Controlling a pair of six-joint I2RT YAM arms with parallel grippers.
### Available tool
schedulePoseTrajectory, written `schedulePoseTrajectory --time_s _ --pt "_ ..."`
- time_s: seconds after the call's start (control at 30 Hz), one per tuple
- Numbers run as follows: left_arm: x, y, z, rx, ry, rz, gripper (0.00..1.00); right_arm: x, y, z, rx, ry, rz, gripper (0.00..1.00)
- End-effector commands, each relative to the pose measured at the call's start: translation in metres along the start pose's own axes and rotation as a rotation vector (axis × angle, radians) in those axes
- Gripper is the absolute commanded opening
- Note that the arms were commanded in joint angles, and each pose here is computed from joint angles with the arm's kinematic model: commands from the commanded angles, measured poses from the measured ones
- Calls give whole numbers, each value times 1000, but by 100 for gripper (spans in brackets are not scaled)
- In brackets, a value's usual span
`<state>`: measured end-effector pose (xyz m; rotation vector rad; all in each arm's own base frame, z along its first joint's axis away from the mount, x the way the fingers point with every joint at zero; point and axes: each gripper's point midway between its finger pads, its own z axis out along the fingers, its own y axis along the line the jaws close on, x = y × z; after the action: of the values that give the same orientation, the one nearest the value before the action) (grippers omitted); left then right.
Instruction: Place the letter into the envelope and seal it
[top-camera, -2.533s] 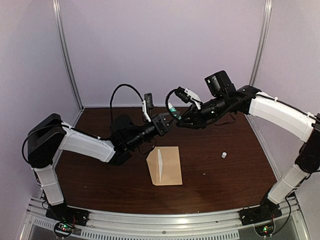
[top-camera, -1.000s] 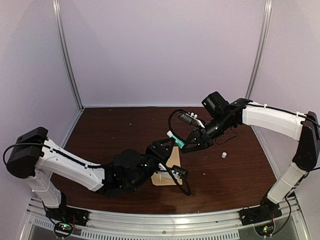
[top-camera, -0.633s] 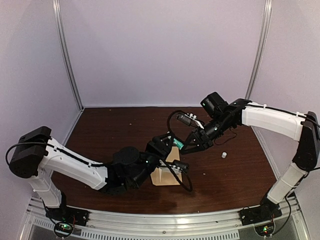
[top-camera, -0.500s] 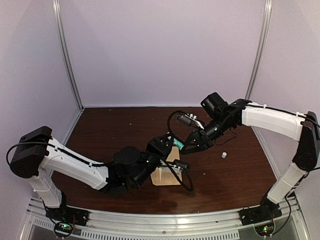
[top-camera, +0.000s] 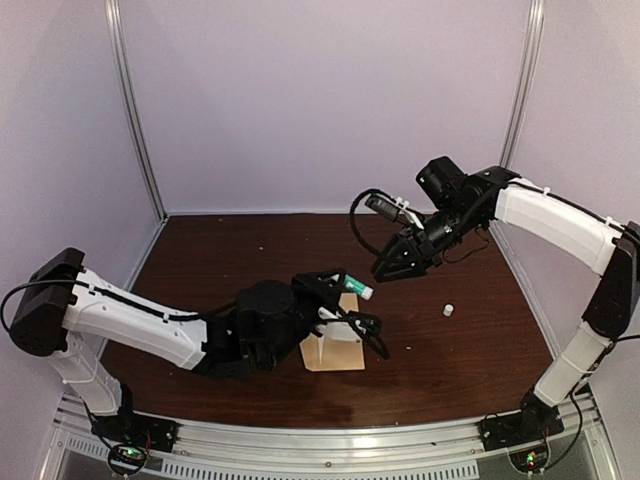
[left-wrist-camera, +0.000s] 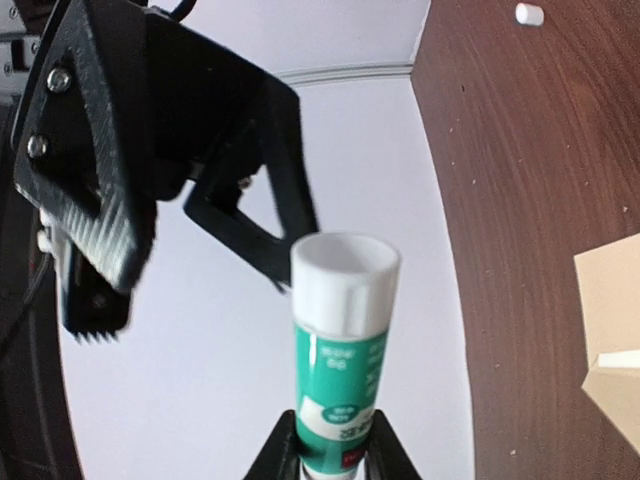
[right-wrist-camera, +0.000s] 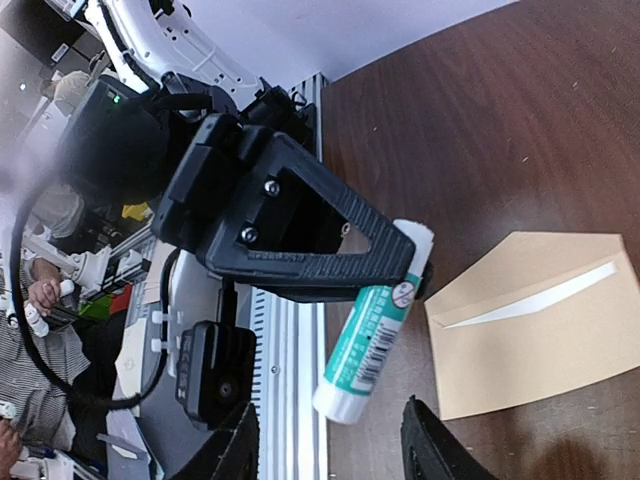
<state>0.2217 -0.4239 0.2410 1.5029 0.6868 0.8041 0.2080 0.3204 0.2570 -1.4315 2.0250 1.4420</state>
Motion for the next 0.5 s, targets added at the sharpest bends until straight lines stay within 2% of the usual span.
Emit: schedulePoseTrajectory --time_s 0.0,0.17,0.23,0.33,0.47 --pt "20 1 0 195 -13 -435 12 -17 10 -48 70 -41 -151 51" --pt "42 -7 2 485 -171 -1000 12 -33 1 -70 277 -99 -319 56" --pt "41 -3 -3 563 -273 -1131 12 -41 -2 -76 347 -127 -380 59" --pt "36 5 -5 615 -355 -1275 12 -50 -8 -81 428 -138 -435 62" --pt "31 -6 3 740 -366 -1455 12 -58 -9 -74 452 -66 -493 63"
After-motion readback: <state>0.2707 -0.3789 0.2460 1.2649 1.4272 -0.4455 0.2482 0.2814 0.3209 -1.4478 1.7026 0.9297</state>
